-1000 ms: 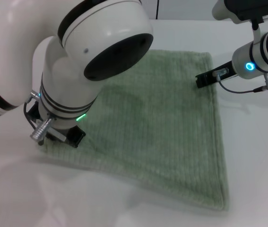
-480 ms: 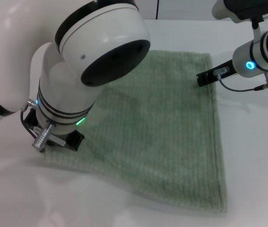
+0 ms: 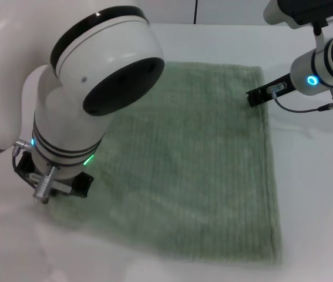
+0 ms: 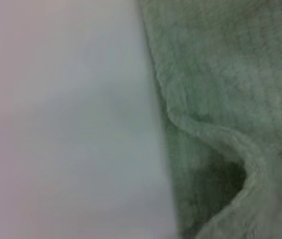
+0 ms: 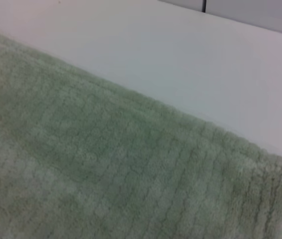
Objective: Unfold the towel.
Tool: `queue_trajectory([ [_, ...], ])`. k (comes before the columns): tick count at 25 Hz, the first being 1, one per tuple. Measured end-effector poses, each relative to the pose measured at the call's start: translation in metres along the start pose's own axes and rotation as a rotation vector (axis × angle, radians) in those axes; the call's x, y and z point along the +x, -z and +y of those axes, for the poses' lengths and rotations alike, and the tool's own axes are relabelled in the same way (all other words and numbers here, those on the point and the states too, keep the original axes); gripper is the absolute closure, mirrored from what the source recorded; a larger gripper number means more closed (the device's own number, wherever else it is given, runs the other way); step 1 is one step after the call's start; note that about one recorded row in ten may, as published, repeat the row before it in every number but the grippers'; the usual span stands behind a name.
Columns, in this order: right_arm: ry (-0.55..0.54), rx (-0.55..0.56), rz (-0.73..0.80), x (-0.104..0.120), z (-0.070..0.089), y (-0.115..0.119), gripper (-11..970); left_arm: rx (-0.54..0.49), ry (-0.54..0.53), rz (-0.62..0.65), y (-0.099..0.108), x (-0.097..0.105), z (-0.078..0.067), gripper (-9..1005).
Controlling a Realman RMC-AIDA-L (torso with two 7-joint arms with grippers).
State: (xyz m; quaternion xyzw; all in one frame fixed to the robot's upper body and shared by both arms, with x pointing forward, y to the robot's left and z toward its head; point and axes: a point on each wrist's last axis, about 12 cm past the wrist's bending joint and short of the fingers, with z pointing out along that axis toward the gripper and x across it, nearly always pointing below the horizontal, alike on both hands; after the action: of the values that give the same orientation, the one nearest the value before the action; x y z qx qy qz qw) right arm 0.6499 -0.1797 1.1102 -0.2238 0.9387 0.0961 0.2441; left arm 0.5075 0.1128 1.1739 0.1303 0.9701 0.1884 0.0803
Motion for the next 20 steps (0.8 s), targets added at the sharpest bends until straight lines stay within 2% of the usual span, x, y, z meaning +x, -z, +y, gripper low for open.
queue_trajectory([
  [3,0.002,0.001,0.0,0.0,0.0,0.0,960,-0.004,0.03,0.026,-0.008,0.004,0.003,982],
  [7,0.006,0.001,0.003,0.0,0.001,0.0,960,-0.021,0.014,0.021,-0.012,0.007,0.0,981],
  [12,0.021,0.003,0.0,-0.001,0.001,0.0,960,-0.043,-0.003,0.0,-0.011,0.005,-0.004,749],
  [15,0.037,0.005,-0.025,-0.005,0.001,0.004,960,-0.065,-0.031,-0.114,-0.015,-0.019,0.002,585],
  [17,0.045,0.008,-0.049,-0.009,0.001,0.008,960,-0.065,-0.031,-0.114,-0.015,-0.019,0.002,464],
  [18,0.048,0.01,-0.063,-0.012,0.001,0.011,960,-0.091,-0.051,-0.21,-0.017,-0.039,0.014,404],
  [19,0.051,0.012,-0.079,-0.013,0.0,0.014,960,-0.091,-0.051,-0.21,-0.017,-0.039,0.014,363],
  [20,0.053,0.016,-0.095,-0.015,-0.001,0.018,960,-0.105,-0.074,-0.299,-0.012,-0.056,0.021,323],
])
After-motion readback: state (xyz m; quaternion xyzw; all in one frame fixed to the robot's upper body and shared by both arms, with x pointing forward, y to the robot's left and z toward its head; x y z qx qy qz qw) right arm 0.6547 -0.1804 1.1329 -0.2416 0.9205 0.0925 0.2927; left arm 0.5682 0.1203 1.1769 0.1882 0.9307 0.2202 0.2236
